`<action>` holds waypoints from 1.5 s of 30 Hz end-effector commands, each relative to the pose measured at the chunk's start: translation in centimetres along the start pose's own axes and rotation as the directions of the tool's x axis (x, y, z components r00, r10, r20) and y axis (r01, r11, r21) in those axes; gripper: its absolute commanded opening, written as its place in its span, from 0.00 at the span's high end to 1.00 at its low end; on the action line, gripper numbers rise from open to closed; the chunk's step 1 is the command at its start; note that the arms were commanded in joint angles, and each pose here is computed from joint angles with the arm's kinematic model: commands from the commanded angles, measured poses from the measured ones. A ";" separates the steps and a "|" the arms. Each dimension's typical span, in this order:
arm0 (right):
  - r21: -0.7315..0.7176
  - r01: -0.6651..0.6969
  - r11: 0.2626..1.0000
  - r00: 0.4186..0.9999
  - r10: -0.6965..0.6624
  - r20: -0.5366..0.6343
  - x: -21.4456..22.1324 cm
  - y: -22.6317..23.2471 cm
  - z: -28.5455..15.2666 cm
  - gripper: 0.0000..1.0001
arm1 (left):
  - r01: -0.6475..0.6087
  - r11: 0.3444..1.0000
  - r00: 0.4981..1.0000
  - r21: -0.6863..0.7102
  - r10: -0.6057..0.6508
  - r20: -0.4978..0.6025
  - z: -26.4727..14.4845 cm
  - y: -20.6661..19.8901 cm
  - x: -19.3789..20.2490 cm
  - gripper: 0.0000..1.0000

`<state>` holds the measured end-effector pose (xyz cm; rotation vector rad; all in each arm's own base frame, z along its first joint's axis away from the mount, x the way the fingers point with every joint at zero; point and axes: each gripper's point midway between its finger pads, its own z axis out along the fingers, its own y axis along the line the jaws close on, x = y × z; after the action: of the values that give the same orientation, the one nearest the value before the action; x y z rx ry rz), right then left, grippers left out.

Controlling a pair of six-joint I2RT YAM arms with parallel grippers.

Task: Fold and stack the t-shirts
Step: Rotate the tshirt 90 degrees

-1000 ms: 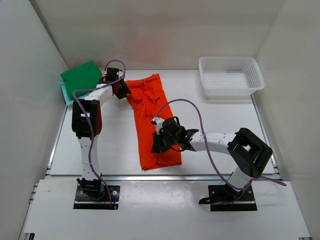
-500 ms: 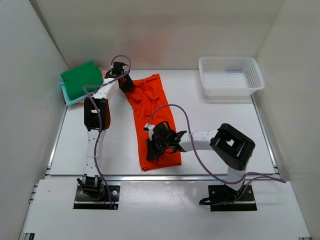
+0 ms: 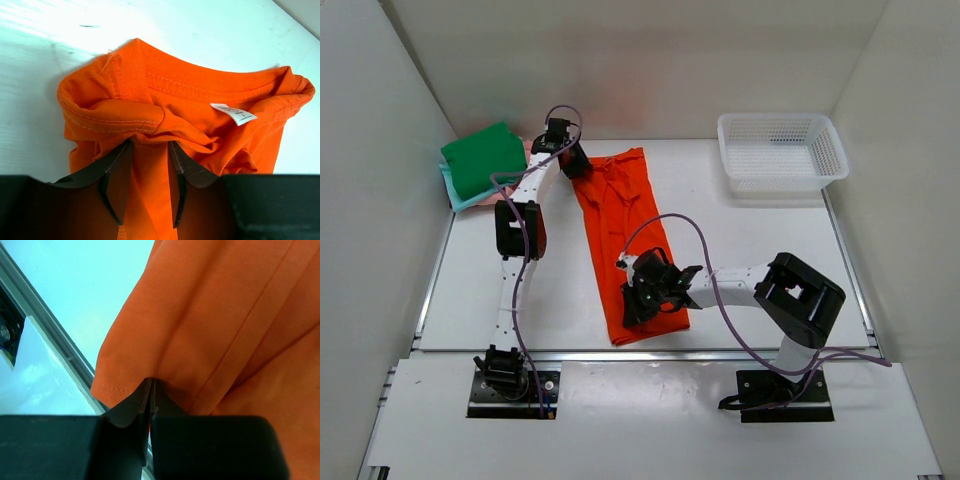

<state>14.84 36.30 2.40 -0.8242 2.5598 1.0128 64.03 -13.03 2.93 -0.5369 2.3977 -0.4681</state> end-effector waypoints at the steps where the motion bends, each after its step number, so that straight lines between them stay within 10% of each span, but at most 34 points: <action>1: -0.028 0.026 0.999 0.999 -0.027 -0.026 0.4 0.5 -0.3 1.00 | -0.028 0.996 0.999 0.088 0.031 -0.028 -1.2 -2.2 0.2 0.54; 10: 0.028 0.104 0.994 0.980 -0.107 0.168 -6.5 1.8 -4.4 0.99 | -0.045 0.969 0.999 0.241 0.043 0.015 -7.6 -7.8 -2.5 0.50; 15: 0.122 0.077 0.990 0.972 -0.102 0.213 -9.2 -1.1 -5.8 0.83 | -0.039 0.966 0.999 0.257 0.031 0.035 -10.4 -7.2 -2.4 0.47; 45: 0.207 0.075 0.975 0.994 -0.089 0.058 -8.9 -4.6 0.5 0.72 | 0.024 0.985 0.997 0.169 -0.012 -0.075 -10.2 -0.4 2.6 0.47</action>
<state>24.34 36.69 2.87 -0.8158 2.5191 0.7287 54.83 -12.88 3.85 -0.5141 2.5104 -0.6539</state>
